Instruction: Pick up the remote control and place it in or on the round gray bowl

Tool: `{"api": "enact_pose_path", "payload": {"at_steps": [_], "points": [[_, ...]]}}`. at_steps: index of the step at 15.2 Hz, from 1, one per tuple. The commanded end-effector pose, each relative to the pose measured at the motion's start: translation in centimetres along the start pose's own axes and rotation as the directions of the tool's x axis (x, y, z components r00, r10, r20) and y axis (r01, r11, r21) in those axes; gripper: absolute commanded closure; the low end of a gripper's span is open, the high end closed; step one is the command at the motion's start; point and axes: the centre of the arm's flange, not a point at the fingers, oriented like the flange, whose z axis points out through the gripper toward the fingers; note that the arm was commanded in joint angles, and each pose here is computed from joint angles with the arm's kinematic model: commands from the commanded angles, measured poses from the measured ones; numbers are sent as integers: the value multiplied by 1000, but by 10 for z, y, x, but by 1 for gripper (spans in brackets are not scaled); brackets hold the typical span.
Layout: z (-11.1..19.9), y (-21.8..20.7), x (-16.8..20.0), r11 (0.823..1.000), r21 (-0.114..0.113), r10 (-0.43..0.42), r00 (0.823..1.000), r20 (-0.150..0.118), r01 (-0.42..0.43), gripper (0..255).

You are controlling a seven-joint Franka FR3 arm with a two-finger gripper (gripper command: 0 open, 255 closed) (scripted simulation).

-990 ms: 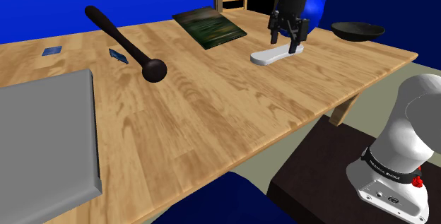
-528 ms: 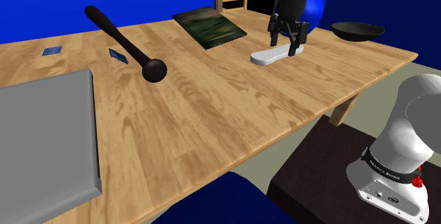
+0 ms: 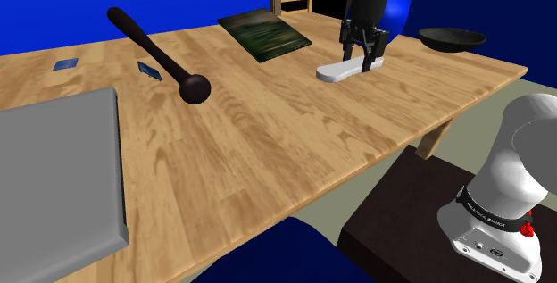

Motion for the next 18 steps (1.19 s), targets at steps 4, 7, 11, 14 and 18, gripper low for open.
{"api": "enact_pose_path", "payload": {"at_steps": [4,7,11,14,18], "points": [[-5,0,0,1000,0,0,1000,0,0,255],[-21,0,0,1000,0,0,1000,0,0,255],[-42,0,0,1000,0,0,1000,0,0,255],[-58,0,0,1000,0,0,1000,0,0,255],[-79,0,0,1000,0,0,1000,0,0,255]]}}
